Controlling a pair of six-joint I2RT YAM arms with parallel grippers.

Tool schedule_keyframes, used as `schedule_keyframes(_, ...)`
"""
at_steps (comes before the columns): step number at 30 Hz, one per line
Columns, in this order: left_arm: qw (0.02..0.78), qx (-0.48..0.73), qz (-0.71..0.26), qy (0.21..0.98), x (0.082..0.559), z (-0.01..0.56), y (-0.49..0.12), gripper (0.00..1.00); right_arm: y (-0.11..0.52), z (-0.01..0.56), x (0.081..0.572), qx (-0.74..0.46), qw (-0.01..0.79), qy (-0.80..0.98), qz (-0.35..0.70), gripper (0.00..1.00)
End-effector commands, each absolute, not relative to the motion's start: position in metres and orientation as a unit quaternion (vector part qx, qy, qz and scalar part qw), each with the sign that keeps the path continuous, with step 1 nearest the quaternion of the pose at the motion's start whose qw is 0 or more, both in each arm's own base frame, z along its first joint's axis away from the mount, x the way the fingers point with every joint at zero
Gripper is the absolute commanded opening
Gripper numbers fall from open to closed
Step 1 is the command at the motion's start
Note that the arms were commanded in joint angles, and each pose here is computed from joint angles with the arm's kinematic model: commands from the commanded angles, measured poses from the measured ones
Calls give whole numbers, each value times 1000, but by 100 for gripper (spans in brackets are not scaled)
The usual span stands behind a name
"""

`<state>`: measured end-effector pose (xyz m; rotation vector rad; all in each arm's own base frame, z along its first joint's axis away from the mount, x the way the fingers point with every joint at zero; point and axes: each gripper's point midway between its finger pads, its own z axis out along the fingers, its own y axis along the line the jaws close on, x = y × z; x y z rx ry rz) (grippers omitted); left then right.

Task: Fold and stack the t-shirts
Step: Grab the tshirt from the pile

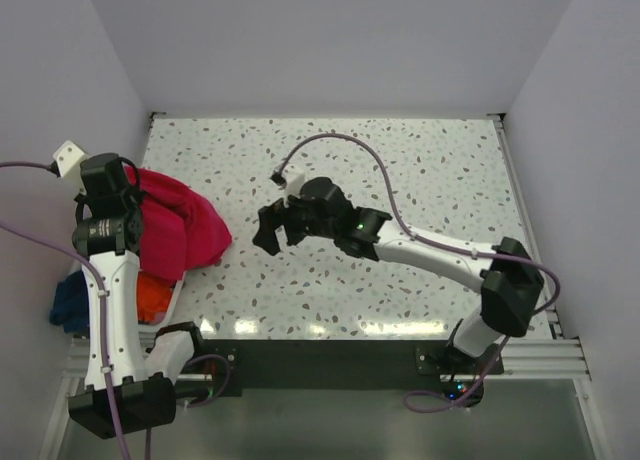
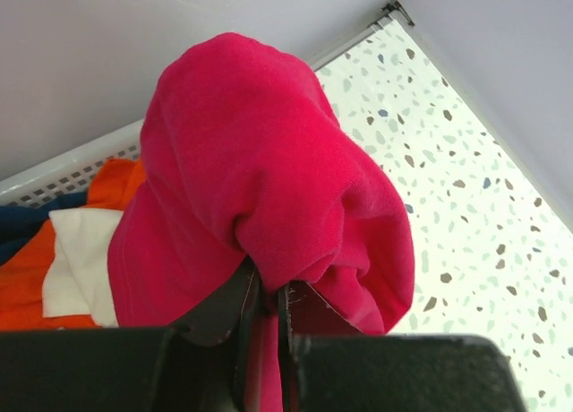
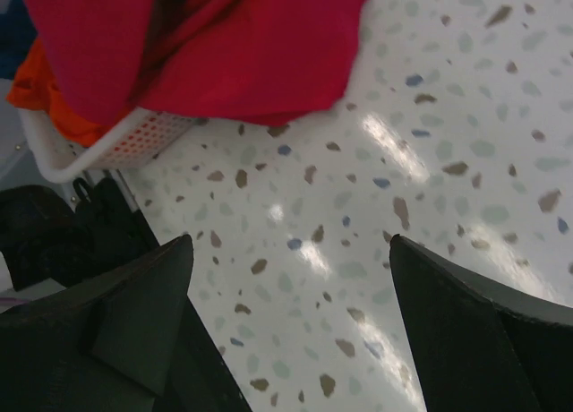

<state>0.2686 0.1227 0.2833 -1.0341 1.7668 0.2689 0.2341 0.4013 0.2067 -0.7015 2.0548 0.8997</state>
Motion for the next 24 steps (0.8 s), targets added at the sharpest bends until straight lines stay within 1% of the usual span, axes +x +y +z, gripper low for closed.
schedule_keyframes(1,562,-402,67,720,285,310,114,10,470,246,242,-306,442,731,420,93)
schedule_keyframes(2,559,-397,61,725,287,306,111,10,484,258,245,-305,454,717,431,93)
schedule_keyframes(3,559,-395,54,727,288,305,109,10,505,241,243,-315,448,715,435,93)
schedule_keyframes(5,557,-392,51,730,289,302,107,9,527,252,247,-320,467,697,439,92)
schedule_keyframes(10,550,-388,42,739,289,295,103,9,574,242,244,-330,494,675,438,92)
schedule_keyframes(12,546,-388,41,741,290,292,102,9,581,244,246,-322,497,670,447,91)
schedule_keyframes(24,547,-388,30,741,291,296,99,9,617,224,235,-319,450,673,492,87)
